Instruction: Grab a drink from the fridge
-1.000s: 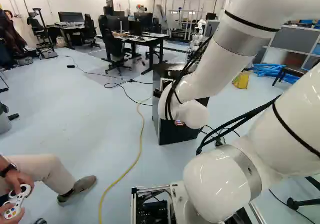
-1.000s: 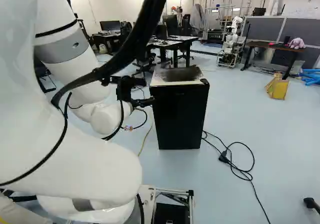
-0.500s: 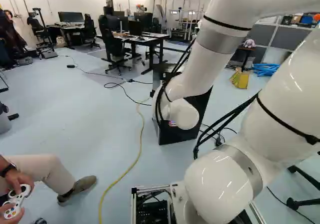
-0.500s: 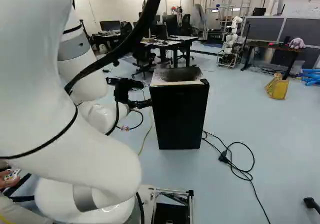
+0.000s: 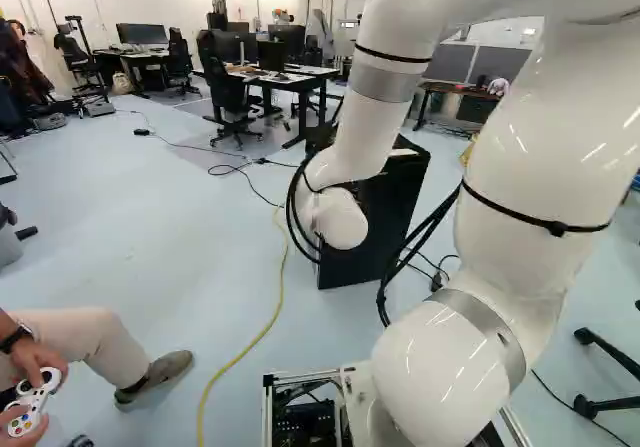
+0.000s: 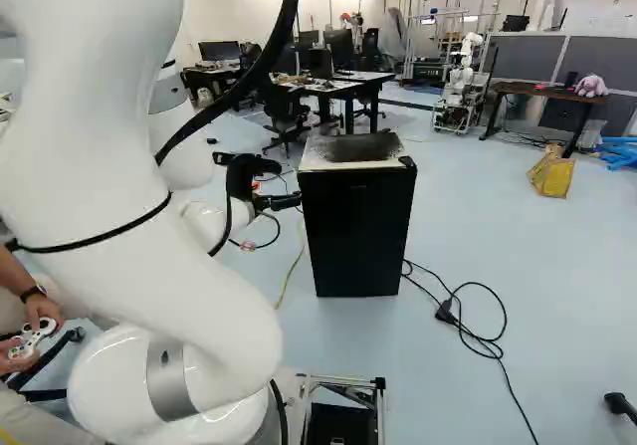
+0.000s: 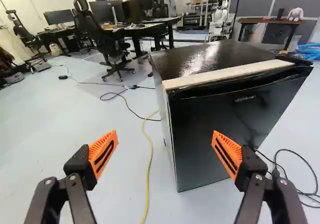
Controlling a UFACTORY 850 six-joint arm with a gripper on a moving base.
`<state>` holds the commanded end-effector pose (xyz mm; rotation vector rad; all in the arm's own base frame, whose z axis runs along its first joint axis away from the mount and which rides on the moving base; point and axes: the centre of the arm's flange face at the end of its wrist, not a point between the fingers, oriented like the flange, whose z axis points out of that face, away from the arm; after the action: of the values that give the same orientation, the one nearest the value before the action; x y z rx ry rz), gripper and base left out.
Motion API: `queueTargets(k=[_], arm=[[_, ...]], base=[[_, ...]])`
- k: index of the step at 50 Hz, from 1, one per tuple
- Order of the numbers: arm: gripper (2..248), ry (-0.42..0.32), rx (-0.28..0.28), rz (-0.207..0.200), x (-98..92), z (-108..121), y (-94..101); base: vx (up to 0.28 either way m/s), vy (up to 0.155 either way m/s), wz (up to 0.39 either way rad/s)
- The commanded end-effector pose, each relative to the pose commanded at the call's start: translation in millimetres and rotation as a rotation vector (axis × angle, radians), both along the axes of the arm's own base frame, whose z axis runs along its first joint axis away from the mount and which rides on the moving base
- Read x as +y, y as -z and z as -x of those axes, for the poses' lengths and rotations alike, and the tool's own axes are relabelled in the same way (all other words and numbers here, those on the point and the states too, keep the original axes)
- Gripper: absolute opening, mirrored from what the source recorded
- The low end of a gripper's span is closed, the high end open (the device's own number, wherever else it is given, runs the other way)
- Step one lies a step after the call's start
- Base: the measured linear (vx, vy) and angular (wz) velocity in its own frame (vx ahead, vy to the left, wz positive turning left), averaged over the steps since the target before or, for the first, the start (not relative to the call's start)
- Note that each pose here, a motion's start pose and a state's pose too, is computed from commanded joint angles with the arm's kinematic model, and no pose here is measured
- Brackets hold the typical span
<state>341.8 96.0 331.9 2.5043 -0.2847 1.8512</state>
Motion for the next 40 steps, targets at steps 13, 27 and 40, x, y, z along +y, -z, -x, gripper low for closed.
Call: queueTargets(k=[13, 27, 40], arm=[[247, 0.053, -0.032, 0.010, 11.2, -25, 10.1], [247, 0.113, -0.071, 0.024, 23.3, -50, 22.5], [247, 0.169, -0.109, 0.038, 34.6, -73, 35.4]], base=[[0.000, 0.000, 0.000], [0.000, 0.000, 0.000], [0.000, 0.000, 0.000]])
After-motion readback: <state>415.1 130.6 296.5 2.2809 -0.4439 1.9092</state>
